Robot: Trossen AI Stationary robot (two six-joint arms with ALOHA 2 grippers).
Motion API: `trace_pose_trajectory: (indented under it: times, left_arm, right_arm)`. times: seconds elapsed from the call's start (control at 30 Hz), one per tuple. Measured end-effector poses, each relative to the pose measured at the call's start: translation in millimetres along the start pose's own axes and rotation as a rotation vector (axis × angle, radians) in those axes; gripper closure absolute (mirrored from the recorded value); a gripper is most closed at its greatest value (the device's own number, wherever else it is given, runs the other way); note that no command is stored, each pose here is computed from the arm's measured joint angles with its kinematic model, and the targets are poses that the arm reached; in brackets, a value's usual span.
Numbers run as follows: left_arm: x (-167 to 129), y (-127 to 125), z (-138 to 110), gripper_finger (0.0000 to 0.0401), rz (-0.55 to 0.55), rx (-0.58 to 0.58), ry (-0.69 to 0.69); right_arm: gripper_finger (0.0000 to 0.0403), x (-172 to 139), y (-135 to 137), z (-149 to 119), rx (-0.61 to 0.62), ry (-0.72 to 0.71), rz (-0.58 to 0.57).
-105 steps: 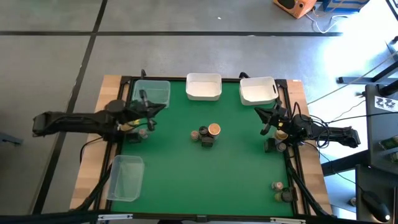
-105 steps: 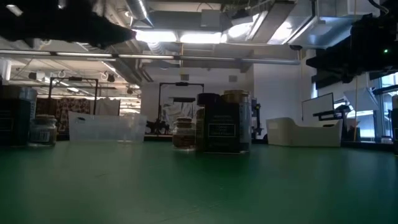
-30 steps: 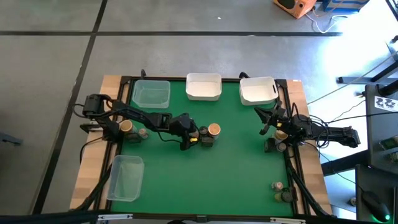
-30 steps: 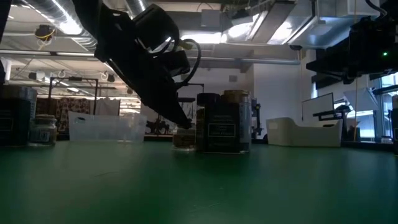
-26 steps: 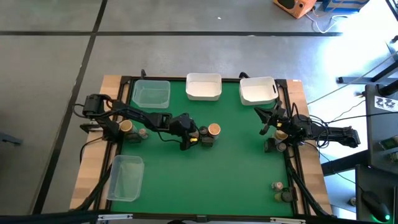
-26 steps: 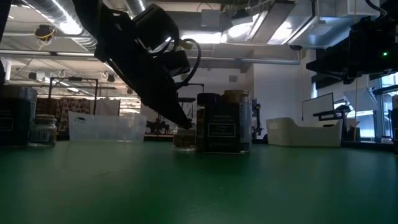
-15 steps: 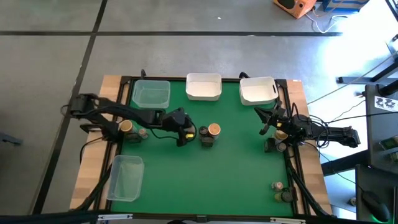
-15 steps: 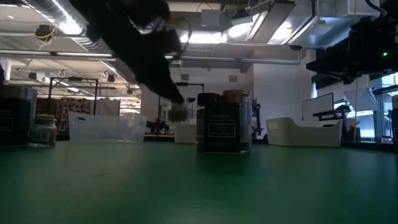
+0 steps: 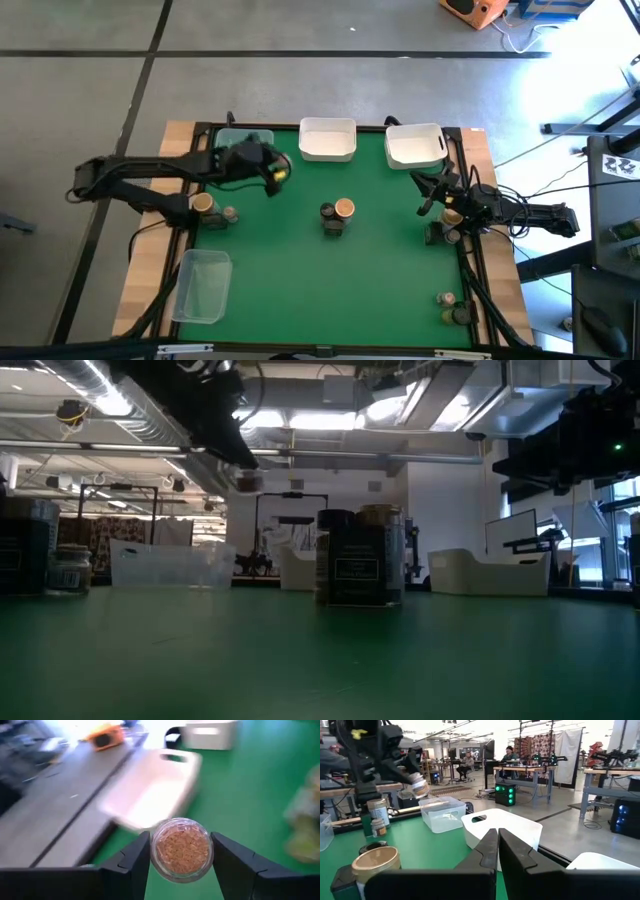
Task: Sort spices by type
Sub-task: Put the middle small brown seasoning bottle into the top transparent bin
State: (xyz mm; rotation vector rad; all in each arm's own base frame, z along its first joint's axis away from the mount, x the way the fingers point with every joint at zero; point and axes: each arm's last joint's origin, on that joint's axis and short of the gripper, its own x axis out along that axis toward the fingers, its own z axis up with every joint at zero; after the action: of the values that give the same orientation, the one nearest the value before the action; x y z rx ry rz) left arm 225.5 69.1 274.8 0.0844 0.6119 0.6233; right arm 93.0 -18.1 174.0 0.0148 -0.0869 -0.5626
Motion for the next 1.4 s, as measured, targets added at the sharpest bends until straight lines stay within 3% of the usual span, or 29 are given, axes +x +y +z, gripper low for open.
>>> trace_pose_trajectory:
  times: [0.2,0.5,0.67,0.9,1.1,1.4]
  left_arm:
    - [4.1,39.6,-9.0,0.0231,0.219,-0.082,0.081]
    - [22.1,72.5,-30.7,0.023,0.355,-0.235,0.217]
    - [32.3,79.2,-52.6,0.023,0.392,-0.317,0.259]
    - [44.0,89.0,-74.1,0.023,0.438,-0.495,0.167]
    - [61.4,90.9,-85.3,0.023,0.394,-0.552,0.146]
    - [89.9,85.2,-104.8,0.023,0.383,-0.544,0.254]
  right_arm:
    - [0.0387,-0.1,-2.1,1.4,0.007,-0.012,-0.072]
    - [0.0387,-0.2,-3.7,1.6,-0.023,-0.012,-0.128]
    - [0.0387,-0.2,-3.8,1.5,-0.026,-0.011,-0.128]
    - [0.0387,-0.2,-3.6,1.4,-0.026,-0.01,-0.123]
    - [0.0387,-0.2,-3.6,1.3,-0.027,-0.009,-0.123]
    - [0.0387,-0.2,-3.6,1.1,-0.029,-0.007,-0.124]
